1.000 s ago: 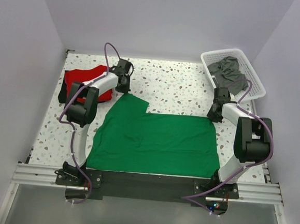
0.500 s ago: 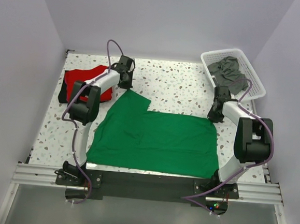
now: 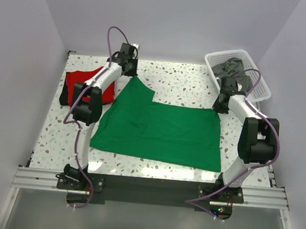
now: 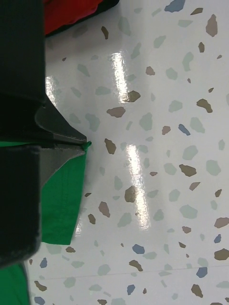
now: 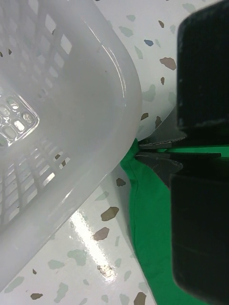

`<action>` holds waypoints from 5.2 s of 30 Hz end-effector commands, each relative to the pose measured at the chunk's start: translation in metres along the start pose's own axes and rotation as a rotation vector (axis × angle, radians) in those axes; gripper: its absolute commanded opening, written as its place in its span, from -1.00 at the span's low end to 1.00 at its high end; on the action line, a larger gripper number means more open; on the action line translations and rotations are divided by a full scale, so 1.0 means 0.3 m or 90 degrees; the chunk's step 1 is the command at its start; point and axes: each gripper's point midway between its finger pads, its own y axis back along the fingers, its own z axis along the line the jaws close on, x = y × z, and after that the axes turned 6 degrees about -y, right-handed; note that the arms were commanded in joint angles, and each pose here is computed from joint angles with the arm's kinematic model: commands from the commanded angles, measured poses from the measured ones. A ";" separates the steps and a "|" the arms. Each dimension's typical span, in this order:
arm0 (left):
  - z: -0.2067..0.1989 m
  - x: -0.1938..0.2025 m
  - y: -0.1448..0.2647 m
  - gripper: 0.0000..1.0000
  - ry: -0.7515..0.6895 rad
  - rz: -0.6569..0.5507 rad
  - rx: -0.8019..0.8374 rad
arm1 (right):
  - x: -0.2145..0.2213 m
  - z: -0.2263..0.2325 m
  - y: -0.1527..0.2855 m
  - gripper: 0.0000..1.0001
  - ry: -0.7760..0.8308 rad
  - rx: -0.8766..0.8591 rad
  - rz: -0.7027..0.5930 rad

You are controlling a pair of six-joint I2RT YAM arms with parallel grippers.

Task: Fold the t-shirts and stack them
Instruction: Fold the tshirt

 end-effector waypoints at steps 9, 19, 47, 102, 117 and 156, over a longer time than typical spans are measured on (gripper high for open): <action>-0.054 0.040 0.321 -1.00 -0.024 -0.071 0.111 | -0.026 0.013 0.049 -1.00 0.008 -0.034 -0.024; -0.086 0.246 0.577 -1.00 0.003 -0.055 0.160 | 0.003 -0.052 0.145 -1.00 0.037 -0.036 -0.046; 0.045 0.551 0.850 -1.00 0.131 0.017 0.013 | 0.243 -0.222 0.231 -1.00 0.033 -0.014 0.008; -0.066 1.015 0.879 -0.69 0.165 0.282 0.124 | 0.830 0.977 0.599 -0.10 0.342 -0.626 0.304; -0.039 0.772 0.851 0.03 0.170 0.181 0.087 | 0.978 1.053 0.520 -0.03 0.435 -0.624 0.313; 0.066 0.872 0.487 0.06 0.224 0.216 0.009 | 1.011 0.908 0.557 -0.91 0.511 -0.646 0.331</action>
